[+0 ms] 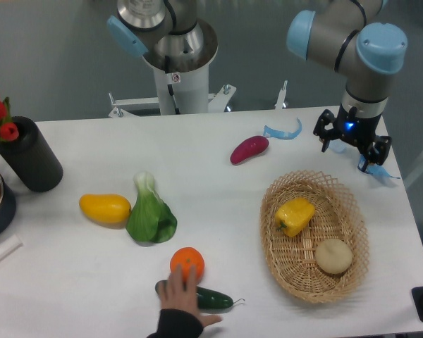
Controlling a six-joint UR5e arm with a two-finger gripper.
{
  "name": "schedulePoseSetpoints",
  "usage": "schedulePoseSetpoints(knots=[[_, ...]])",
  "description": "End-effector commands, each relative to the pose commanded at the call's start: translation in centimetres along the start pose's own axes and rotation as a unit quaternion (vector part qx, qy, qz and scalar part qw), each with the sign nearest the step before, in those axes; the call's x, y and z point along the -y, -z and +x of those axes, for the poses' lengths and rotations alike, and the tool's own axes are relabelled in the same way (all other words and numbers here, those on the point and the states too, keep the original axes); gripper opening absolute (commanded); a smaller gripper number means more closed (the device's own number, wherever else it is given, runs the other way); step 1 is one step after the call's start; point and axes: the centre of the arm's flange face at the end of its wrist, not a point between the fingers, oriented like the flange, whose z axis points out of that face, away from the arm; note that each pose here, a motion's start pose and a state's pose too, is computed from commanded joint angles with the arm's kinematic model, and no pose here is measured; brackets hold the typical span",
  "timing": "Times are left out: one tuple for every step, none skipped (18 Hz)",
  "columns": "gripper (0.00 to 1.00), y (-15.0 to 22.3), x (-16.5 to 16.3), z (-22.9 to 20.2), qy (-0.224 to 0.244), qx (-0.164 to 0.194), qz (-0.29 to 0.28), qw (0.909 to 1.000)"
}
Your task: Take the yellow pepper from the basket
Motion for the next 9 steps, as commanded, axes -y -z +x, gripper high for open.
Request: schedulePoseSetpoints(knots=[[1.00, -0.5, 0.1, 0.3, -0.001, 0.001, 0.002, 1.0000], [1.00, -1.1, 0.1, 0.6, 0.000, 0.002, 0.009, 1.0000], [1.00, -1.6, 0.3, 0.9, 0.000, 0.008, 0.016, 0.9998], [1.00, -1.9, 0.6, 0.9, 0.007, 0.013, 0.021, 0.9997], [1.00, -2.4, 1.0, 0.9, 0.028, 0.010, 0.025, 0.9992], [1.00, -2.8, 1.3, 0.9, 0.037, 0.006, 0.029, 0.9989], [1.00, -3.2, 2.0, 1.0, 0.042, 0.002, 0.032, 0.9986], [1.00, -3.7, 2.6, 1.0, 0.049, -0.001, 0.032, 0.9983], [1.00, -4.1, 3.1, 0.7, 0.052, -0.004, 0.032, 0.9981]])
